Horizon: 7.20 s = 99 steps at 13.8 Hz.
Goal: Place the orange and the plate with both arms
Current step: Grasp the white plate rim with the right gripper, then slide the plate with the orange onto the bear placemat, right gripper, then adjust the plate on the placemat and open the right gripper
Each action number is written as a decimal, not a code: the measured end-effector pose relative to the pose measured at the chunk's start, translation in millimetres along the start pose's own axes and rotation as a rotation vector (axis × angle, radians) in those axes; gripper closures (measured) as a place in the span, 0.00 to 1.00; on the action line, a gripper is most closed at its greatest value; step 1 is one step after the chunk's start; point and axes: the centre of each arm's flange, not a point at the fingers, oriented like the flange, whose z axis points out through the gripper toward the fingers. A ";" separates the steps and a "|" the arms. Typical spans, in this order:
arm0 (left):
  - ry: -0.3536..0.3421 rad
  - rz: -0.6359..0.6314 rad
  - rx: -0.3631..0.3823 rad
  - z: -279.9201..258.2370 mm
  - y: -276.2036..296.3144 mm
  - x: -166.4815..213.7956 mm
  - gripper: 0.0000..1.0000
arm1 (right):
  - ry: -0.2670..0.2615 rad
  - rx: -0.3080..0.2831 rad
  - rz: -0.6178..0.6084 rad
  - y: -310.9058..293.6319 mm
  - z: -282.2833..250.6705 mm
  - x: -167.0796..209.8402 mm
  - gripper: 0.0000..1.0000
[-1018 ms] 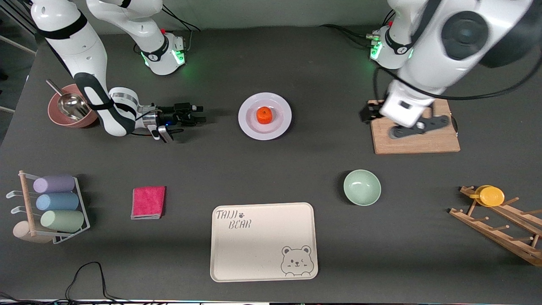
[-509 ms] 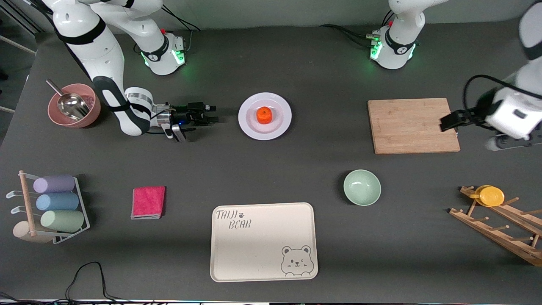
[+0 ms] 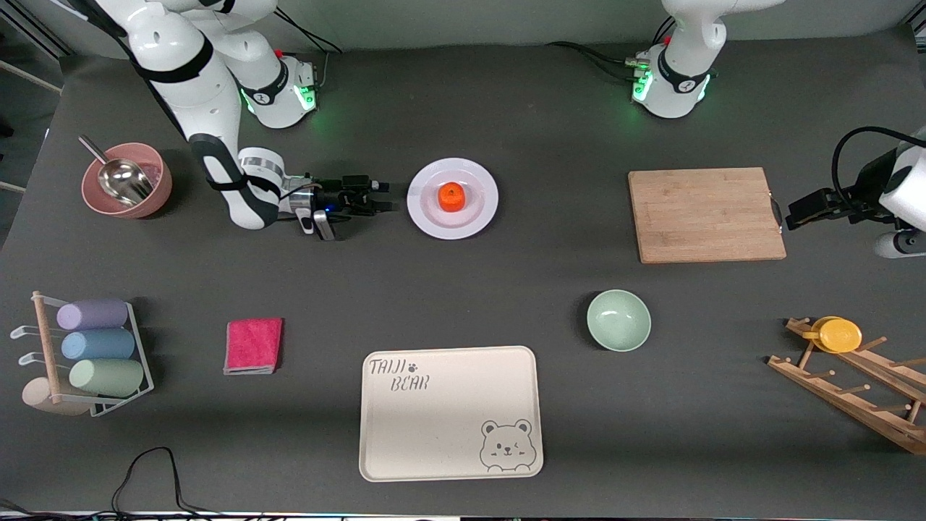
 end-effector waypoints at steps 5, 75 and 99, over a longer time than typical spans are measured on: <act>0.009 0.057 0.000 -5.2 -3.1 0.4 0.00 | 0.014 -0.006 -0.003 -1.9 10.4 -0.5 0.00; 0.021 0.107 0.023 -9.4 18.2 3.4 0.00 | 0.202 -0.052 0.099 -17.9 29.8 424.1 0.96; 0.000 0.163 0.053 -7.6 18.2 1.0 0.00 | 0.208 -0.057 0.059 -15.2 40.0 425.9 0.00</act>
